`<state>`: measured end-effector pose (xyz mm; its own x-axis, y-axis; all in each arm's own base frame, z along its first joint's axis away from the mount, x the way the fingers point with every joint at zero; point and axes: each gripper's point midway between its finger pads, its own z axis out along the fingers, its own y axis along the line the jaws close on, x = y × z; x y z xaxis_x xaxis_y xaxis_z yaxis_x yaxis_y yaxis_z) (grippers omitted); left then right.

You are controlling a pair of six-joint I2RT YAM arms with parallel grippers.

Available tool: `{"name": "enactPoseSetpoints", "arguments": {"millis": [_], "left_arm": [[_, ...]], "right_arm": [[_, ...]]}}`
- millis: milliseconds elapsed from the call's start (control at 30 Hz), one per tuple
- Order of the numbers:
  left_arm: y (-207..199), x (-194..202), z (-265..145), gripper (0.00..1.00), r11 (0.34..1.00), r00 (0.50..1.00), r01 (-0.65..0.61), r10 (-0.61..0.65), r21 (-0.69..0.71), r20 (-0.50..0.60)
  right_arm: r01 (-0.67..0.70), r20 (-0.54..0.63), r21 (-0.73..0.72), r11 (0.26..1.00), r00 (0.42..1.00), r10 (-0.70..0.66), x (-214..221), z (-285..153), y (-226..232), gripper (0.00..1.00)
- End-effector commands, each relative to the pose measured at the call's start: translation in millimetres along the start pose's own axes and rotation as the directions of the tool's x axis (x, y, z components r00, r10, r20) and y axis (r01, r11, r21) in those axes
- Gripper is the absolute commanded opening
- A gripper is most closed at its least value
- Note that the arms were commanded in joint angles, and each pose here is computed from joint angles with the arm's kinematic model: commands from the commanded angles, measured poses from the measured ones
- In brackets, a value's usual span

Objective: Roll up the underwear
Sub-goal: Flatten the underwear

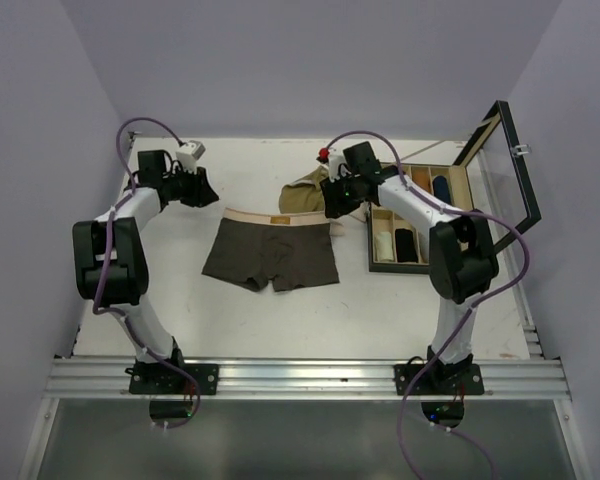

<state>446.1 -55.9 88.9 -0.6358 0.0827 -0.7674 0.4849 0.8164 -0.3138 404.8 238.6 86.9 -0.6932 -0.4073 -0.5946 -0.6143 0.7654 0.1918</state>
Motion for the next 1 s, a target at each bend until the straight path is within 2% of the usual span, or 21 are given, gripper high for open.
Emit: {"name": "enactPoseSetpoints", "arguments": {"millis": [0,67,200,233,333,533,667,833,967], "left_arm": [[18.9,-48.6,-12.2,0.37,0.993,0.995,-0.061,0.069,-0.103,0.073],[17.7,-41.0,-23.1,0.41,0.985,0.992,-0.114,0.120,-0.128,0.038],[-11.9,-26.5,-61.8,0.43,0.962,0.970,-0.239,0.243,-0.134,0.017],[-19.9,-3.3,-64.0,0.43,0.967,0.973,-0.230,0.229,-0.108,-0.022],[-43.6,27.6,-74.8,0.43,0.965,0.965,-0.257,0.254,-0.044,-0.062],[-60.8,66.3,-74.0,0.43,0.975,0.965,-0.220,0.222,0.029,-0.143],[-64.4,68.4,-76.6,0.43,0.978,0.966,-0.203,0.206,0.038,-0.155],[-69.6,65.6,-83.2,0.43,0.981,0.968,-0.188,0.192,0.039,-0.161],[-70.2,72.4,-86.1,0.42,0.985,0.966,-0.167,0.171,0.036,-0.195]], "right_arm": [[-0.031,-0.008,0.129,0.991,0.999,0.032,-7.4,-11.6,-28.6,0.38],[-0.011,-0.010,0.115,0.993,1.000,0.012,-5.8,-24.5,-22.6,0.44],[0.034,0.003,0.076,0.997,0.999,-0.034,11.2,-41.1,-7.4,0.44],[0.048,0.001,0.057,0.997,0.999,-0.048,13.9,-43.3,-0.1,0.42],[0.063,-0.024,-0.034,0.997,0.998,-0.063,29.2,-45.0,23.1,0.29],[0.099,-0.134,-0.091,0.991,0.985,-0.111,77.6,-15.0,55.5,0.12],[0.145,-0.219,-0.105,0.984,0.962,-0.165,115.8,9.8,71.6,0.08],[0.192,-0.285,-0.168,0.967,0.930,-0.234,141.1,27.6,102.2,0.02],[0.282,-0.266,-0.323,0.903,0.889,-0.373,158.7,17.5,183.4,0.01]]}}
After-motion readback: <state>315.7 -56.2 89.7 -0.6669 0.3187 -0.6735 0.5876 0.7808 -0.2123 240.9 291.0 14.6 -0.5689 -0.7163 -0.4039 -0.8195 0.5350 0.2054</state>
